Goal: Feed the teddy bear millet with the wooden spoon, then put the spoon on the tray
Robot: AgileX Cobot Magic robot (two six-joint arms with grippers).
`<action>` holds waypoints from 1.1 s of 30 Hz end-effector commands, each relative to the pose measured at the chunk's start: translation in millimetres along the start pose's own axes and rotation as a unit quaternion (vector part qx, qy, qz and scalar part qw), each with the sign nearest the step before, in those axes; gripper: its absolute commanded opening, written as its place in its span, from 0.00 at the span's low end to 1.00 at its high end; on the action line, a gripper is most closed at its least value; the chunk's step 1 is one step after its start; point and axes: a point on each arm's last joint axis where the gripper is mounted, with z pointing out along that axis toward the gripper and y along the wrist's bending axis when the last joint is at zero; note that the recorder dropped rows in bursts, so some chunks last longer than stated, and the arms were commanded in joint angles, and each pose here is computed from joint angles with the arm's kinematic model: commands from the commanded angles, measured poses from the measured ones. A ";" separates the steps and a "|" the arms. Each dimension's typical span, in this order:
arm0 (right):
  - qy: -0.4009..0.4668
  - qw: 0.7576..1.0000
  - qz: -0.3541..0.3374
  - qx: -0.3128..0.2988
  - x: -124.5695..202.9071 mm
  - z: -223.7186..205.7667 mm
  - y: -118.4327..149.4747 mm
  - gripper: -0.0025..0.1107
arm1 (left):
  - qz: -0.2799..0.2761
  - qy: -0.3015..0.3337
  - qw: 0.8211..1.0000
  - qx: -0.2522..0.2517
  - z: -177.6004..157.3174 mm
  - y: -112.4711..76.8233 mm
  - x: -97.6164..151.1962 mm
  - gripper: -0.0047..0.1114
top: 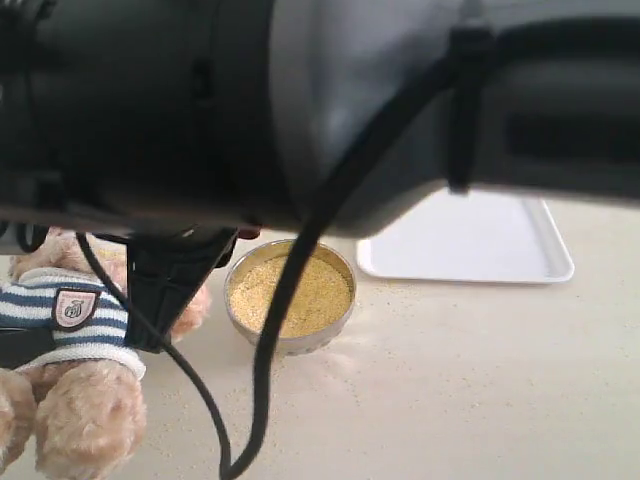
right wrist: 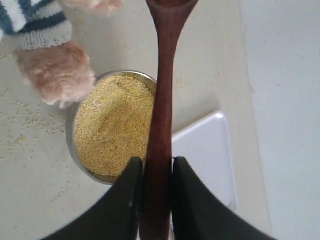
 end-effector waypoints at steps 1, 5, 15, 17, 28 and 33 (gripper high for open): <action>0.003 0.998 0.052 -0.032 22.4 -5.8 -20.8 0.02 | 0.001 -0.006 1.000 0.015 -0.4 -2.4 -1.0 0.08; 0.024 0.992 0.099 -0.067 66.7 1.7 -32.5 0.02 | 0.001 -0.006 1.000 0.015 -0.4 -2.4 -1.0 0.08; 0.123 0.992 -0.008 -0.022 108.2 36.5 -24.5 0.02 | 0.001 -0.006 1.000 0.015 -0.4 -2.4 -1.0 0.08; 0.130 0.991 -0.030 -0.013 104.4 43.5 -19.0 0.02 | 0.001 -0.006 1.000 0.015 -0.4 -2.4 -1.0 0.08; 0.159 0.980 -0.114 0.018 91.4 77.8 7.0 0.02 | 0.001 -0.006 1.000 0.015 -0.4 -2.4 -1.0 0.08; 0.146 0.982 -0.119 0.014 87.7 84.1 11.4 0.02 | 0.001 -0.006 1.000 0.015 -0.4 -2.4 -1.0 0.08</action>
